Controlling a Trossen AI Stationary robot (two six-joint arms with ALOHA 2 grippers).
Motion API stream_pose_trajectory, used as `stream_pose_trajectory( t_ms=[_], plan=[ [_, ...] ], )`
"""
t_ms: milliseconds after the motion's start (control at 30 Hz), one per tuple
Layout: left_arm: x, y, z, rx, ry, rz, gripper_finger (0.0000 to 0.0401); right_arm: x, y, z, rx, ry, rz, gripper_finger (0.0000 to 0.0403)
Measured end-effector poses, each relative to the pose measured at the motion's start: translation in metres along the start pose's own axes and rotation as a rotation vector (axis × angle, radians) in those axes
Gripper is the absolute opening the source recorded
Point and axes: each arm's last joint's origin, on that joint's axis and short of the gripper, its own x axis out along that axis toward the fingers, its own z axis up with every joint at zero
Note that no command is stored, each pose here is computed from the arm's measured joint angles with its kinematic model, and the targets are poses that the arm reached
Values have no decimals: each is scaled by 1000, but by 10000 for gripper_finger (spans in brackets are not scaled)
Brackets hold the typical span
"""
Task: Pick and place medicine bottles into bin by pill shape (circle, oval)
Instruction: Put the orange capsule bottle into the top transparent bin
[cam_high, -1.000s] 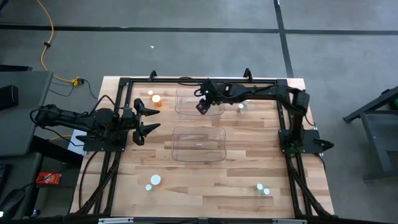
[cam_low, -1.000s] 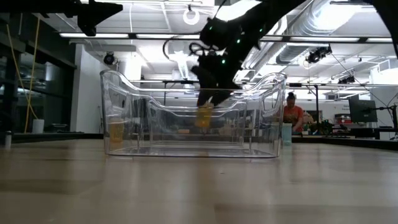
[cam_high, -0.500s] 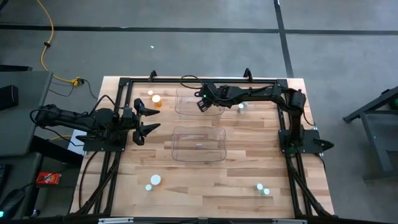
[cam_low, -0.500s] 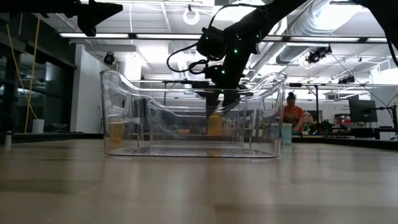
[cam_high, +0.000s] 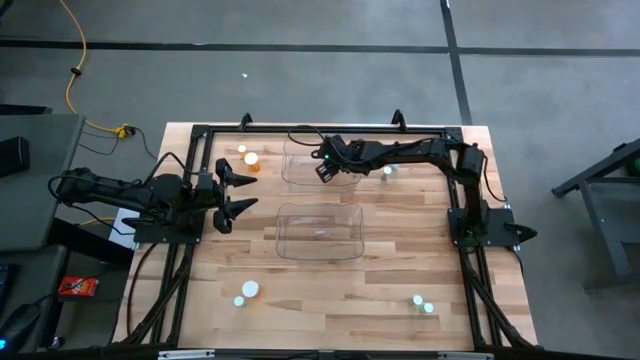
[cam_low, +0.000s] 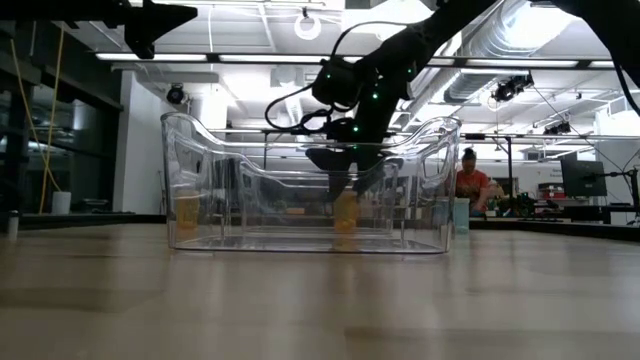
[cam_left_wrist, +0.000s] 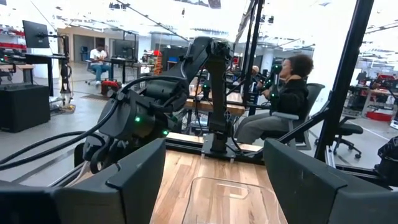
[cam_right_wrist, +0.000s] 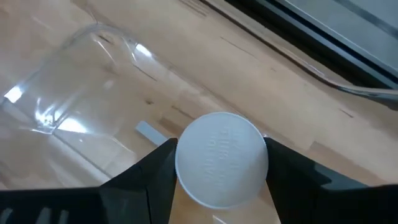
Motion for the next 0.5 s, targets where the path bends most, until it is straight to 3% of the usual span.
stream_pose_trajectory(
  t_ms=[233, 500],
  plan=[
    [0, 0, 0, 0, 0, 0, 262, -1, 2, -1, -42, -12, -17, 207],
    [0, 0, 0, 0, 0, 0, 262, -2, 1, -1, -75, -12, -14, 282]
  ],
)
